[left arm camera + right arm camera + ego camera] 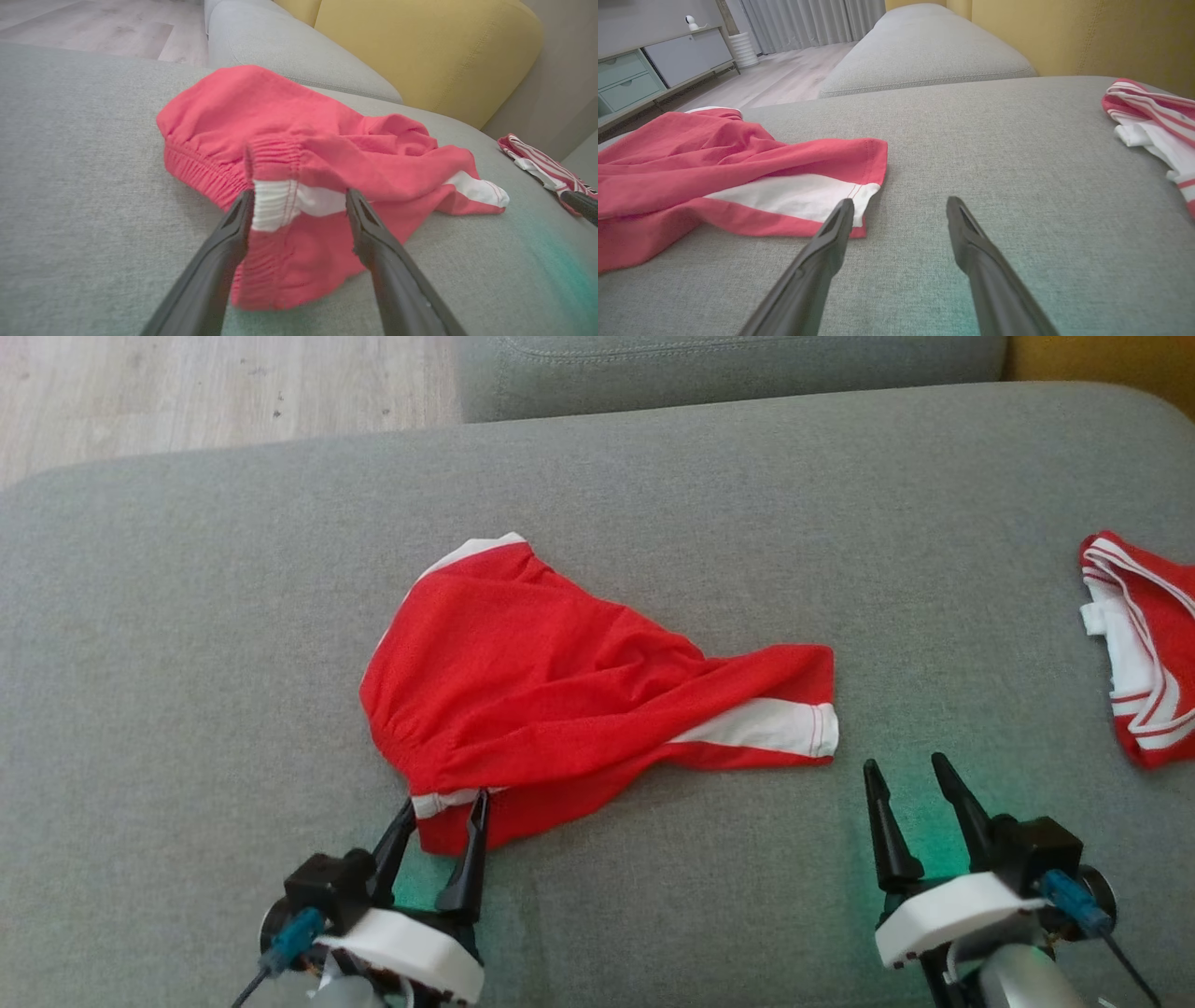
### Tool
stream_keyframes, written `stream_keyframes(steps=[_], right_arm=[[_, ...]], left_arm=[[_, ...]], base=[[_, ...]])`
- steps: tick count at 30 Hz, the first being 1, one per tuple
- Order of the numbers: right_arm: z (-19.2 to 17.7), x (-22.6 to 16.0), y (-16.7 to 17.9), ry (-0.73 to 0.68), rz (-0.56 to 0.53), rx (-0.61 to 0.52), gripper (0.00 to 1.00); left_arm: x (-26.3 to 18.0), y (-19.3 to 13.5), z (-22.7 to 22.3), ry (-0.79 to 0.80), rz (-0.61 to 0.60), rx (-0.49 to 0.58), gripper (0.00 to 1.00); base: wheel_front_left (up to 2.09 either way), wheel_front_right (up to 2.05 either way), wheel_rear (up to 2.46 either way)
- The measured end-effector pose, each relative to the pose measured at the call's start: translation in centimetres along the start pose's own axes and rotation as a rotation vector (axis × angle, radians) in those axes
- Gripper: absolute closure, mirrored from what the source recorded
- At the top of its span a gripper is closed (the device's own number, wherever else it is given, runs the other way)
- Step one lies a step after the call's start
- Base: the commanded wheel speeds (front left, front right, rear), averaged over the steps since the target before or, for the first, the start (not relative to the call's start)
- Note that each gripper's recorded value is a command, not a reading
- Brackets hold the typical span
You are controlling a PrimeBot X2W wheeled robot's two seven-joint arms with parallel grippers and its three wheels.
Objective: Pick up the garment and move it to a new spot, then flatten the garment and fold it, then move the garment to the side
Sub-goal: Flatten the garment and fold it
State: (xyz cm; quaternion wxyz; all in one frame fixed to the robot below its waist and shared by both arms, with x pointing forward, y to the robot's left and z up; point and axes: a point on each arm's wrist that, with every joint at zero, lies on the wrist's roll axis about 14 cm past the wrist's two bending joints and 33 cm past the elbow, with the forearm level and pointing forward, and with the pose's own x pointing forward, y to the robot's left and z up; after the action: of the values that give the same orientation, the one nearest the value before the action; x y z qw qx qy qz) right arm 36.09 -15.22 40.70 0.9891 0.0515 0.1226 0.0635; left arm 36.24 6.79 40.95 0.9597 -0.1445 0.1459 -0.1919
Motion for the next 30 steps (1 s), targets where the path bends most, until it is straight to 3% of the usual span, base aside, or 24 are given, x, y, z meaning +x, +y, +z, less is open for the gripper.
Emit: stream_keyframes(steps=[4,5,6,7,8,15,21,30], right_arm=[[0.0,0.1,0.2,0.001,0.007,-0.001,0.0],[0.0,0.2,0.3,0.001,0.008,-0.001,0.0],[0.0,0.2,0.3,0.001,0.01,-0.002,0.0],[0.0,0.3,0.4,0.0,0.013,-0.002,0.0],[0.1,0.3,0.5,0.0,0.016,-0.003,0.0],[0.4,1.7,1.5,-0.002,0.04,0.067,0.0],[-1.5,2.8,3.2,0.075,0.075,0.172,0.0],[-3.1,3.9,4.6,0.146,0.101,0.239,0.0]], left_arm=[[0.2,0.0,0.4,-0.009,-0.005,-0.005,0.0],[0.1,0.0,0.4,-0.011,-0.006,-0.004,0.12],[0.2,-0.1,0.5,-0.014,-0.006,-0.004,0.52],[0.1,-0.1,0.6,-0.015,-0.006,-0.004,0.7],[0.1,-0.1,0.5,-0.013,-0.008,-0.003,1.0],[-0.1,0.5,0.4,-0.009,0.007,0.001,1.0],[-0.4,1.4,0.5,-0.013,0.033,0.01,1.0],[-0.2,1.8,0.1,-0.001,0.041,0.015,1.0]], base=[[0.0,0.0,0.0],[0.0,0.0,0.0],[0.0,0.0,0.0],[0.0,0.0,0.0],[0.0,0.0,0.0],[0.0,0.0,0.0],[0.0,0.0,0.0],[0.0,0.0,0.0]])
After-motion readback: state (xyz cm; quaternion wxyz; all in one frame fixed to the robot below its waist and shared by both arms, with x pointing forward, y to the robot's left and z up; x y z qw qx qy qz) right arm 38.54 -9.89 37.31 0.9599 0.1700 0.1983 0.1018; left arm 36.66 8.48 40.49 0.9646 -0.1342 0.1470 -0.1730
